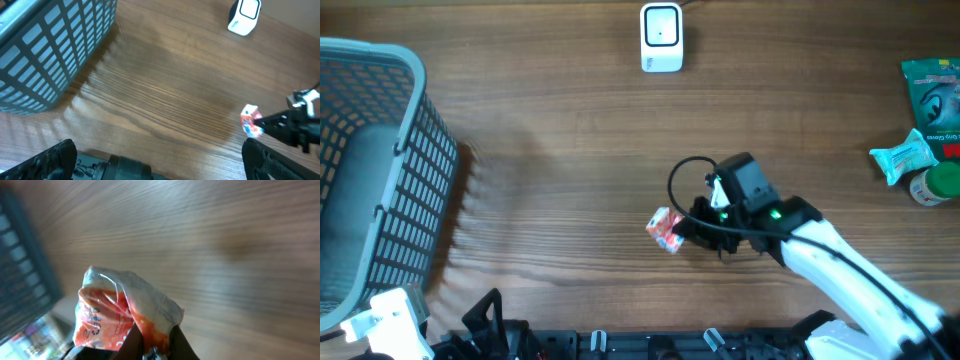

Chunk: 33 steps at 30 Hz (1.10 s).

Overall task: Scan the item barcode
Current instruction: 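Grasp the tissue pack with the right gripper and lift it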

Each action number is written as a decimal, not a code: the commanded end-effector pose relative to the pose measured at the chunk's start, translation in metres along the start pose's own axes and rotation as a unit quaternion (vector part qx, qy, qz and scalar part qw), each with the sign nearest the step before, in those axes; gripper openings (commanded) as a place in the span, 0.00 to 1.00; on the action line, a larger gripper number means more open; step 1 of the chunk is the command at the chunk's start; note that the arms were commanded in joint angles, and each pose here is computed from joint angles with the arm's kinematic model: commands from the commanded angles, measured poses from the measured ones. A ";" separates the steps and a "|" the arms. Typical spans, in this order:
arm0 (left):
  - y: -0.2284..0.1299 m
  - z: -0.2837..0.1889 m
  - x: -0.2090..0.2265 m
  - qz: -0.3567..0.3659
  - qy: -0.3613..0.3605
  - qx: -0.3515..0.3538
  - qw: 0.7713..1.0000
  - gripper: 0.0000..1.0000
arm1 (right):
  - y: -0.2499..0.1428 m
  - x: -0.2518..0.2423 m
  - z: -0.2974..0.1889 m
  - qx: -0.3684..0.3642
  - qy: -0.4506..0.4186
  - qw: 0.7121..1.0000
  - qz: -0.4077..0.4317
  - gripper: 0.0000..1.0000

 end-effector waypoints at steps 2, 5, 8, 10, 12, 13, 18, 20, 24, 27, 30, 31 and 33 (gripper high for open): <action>0.001 0.000 0.001 0.007 0.004 -0.005 1.000 1.00 | 0.022 -0.029 0.033 -0.029 -0.093 0.994 -0.041 0.54; 0.001 0.000 0.001 0.007 0.004 -0.005 1.000 1.00 | 0.029 -0.030 0.032 -0.044 -0.108 0.992 -0.042 0.84; 0.001 0.000 0.001 0.007 0.004 -0.005 1.000 1.00 | 0.029 -0.024 0.021 -0.057 -0.105 0.992 -0.031 0.86; 0.001 0.000 0.001 0.007 0.004 -0.005 1.000 1.00 | 0.025 -0.029 0.016 -0.061 -0.124 0.990 0.017 0.83; 0.001 0.000 0.001 0.007 0.004 -0.005 1.000 1.00 | 0.024 -0.030 0.015 -0.062 -0.125 0.990 0.034 0.78; 0.001 0.000 0.001 0.007 0.004 -0.005 1.000 1.00 | 0.024 -0.032 0.015 -0.065 -0.133 0.988 0.036 0.73; 0.001 0.000 0.001 0.007 0.004 -0.005 1.000 1.00 | 0.023 -0.045 0.016 -0.074 -0.169 0.981 0.051 0.48; 0.001 0.000 0.001 0.007 0.004 -0.005 1.000 1.00 | 0.023 -0.049 0.027 -0.073 -0.163 0.982 0.056 0.48; 0.001 0.000 0.001 0.007 0.004 -0.005 1.000 1.00 | 0.023 -0.050 0.047 -0.041 -0.140 0.987 0.061 0.43; 0.001 0.000 0.001 0.007 0.004 -0.005 1.000 1.00 | 0.019 -0.058 0.054 -0.025 -0.156 0.985 0.069 0.14; 0.001 0.000 0.001 0.007 0.004 -0.005 1.000 1.00 | 0.018 -0.056 0.054 -0.012 -0.144 0.988 0.058 0.04; 0.001 0.000 0.001 0.007 0.004 -0.005 1.000 1.00 | 0.018 -0.046 0.051 0.011 -0.110 0.993 0.042 0.04; 0.001 0.000 0.001 0.007 0.004 -0.005 1.000 1.00 | 0.015 -0.012 0.026 0.100 0.040 0.994 -0.008 0.04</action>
Point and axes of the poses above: each gripper's point midway between its finger pads, its own z axis out along the fingers, its own x axis along the line the jaws close on, y = z × x, the point moved 6 cm from there along -z, back along the fingers, and after that the axes turned 10 degrees about -z, right-handed, at the moved point
